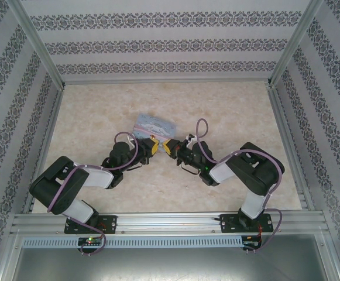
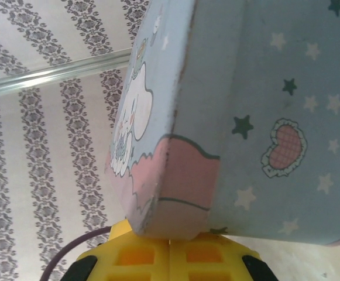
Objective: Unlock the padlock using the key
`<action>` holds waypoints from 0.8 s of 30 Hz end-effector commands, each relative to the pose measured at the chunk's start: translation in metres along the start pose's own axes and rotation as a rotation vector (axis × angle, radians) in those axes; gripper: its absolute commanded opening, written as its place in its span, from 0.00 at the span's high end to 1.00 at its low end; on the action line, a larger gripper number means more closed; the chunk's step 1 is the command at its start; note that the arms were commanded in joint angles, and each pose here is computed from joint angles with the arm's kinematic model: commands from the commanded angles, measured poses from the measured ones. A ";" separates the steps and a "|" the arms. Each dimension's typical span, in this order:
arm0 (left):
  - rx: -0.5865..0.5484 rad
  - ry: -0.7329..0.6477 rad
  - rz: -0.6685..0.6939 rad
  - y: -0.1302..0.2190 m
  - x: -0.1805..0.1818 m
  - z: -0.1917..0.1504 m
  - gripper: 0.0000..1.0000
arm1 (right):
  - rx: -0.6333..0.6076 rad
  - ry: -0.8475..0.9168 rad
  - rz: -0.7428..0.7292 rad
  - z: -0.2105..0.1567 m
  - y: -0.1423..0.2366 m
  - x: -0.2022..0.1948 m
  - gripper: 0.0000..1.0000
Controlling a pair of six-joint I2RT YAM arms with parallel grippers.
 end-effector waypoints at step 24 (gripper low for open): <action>0.322 -0.116 -0.237 0.012 -0.059 -0.059 1.00 | 0.093 0.474 -0.238 0.006 0.000 -0.004 1.00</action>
Point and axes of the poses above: each hand's point on the last joint's axis, 136 mm out from that joint toward the fingers, its own y axis back along the fingers, its own x axis along the line the jaws close on, z = x × y, the point moved 5 cm from there along y, back along the fingers, and after that the axes turned 2 degrees about y, right-handed, at the moved point
